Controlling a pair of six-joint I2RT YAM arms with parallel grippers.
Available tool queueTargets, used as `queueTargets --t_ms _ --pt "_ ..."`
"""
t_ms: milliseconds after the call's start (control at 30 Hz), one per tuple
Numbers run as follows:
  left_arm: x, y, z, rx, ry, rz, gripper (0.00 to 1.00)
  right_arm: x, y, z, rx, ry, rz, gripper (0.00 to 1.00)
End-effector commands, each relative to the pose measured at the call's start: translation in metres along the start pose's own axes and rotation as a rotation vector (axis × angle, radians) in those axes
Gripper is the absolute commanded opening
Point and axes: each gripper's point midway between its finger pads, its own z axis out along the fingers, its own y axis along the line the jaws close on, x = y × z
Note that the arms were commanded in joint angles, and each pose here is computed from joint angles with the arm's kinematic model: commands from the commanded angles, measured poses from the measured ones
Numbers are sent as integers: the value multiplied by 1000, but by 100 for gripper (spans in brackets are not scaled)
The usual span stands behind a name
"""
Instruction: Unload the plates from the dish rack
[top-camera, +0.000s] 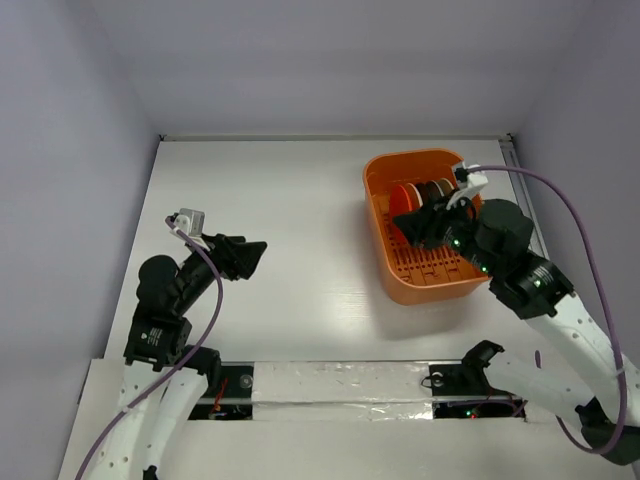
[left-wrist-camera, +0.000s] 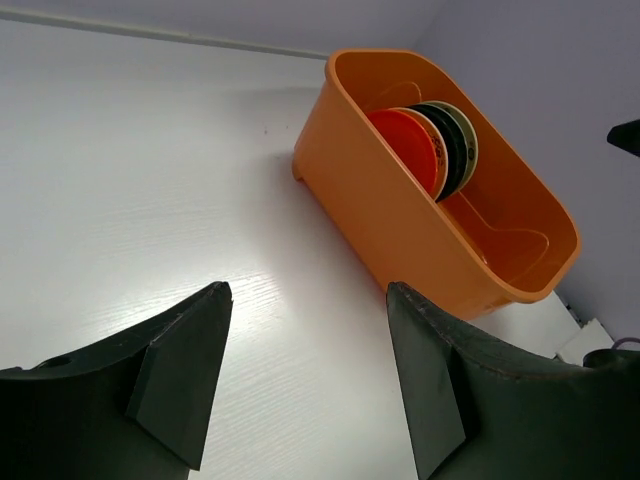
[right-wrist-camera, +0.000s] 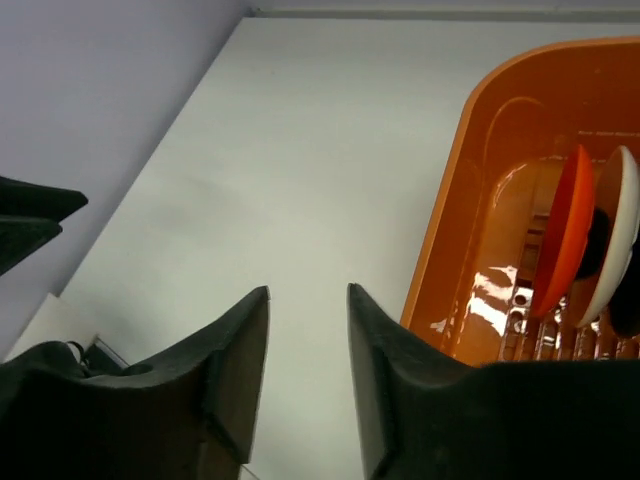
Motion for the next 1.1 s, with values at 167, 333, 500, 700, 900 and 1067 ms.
queueTargets --t_ms 167,333,500,700,900,1067 --pt "-11 -10 -1 42 -46 20 58 -18 -19 24 173 -26 -93 0" --pt "-13 -11 -3 43 -57 21 39 -14 -37 39 279 2 -118 0" --pt "-13 -6 -2 16 -62 15 3 -14 -54 60 388 36 -167 0" --pt "-13 -1 -2 -9 -60 5 13 1 -79 82 527 95 -218 15" --pt "-15 -3 -4 -3 -73 10 26 9 -106 91 680 122 -278 43" --pt "-16 -5 -5 3 -78 11 38 26 -128 104 752 184 -314 42"
